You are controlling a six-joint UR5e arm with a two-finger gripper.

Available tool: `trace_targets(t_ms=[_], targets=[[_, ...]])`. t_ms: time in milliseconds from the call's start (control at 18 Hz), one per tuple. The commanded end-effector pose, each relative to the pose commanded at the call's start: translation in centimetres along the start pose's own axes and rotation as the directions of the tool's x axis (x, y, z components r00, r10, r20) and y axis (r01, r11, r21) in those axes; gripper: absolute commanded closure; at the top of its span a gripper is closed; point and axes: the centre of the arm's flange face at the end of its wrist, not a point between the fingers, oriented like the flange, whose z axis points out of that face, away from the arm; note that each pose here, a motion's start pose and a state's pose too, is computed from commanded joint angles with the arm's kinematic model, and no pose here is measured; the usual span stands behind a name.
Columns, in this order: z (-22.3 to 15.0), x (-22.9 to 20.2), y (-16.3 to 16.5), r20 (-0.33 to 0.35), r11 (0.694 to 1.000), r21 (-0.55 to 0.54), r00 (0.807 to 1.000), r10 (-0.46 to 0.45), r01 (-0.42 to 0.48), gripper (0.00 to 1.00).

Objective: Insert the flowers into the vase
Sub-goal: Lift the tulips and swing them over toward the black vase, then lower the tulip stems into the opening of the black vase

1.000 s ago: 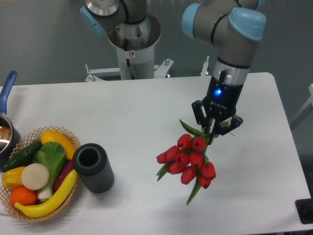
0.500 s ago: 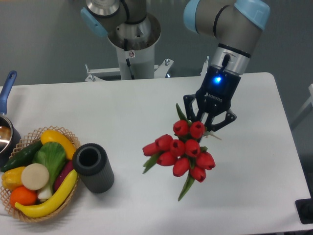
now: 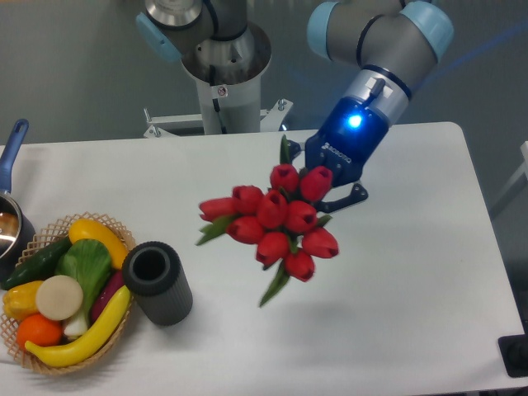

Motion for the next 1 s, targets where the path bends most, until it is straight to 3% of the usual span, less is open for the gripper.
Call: trace_targets(t_ms=[222, 389, 1000], targets=[[2.0, 1.6, -1.8, -0.065, 0.999, 0.035, 0.997, -0.037, 0.04, 0.96], [2.5, 2.2, -2.6, -0.133, 0.991, 0.119, 0.99, -0.044, 0.06, 0.96], [6.5, 2.7, -3.4, -0.233, 0.985, 0.164, 0.973, -0.007, 0.047, 0.95]])
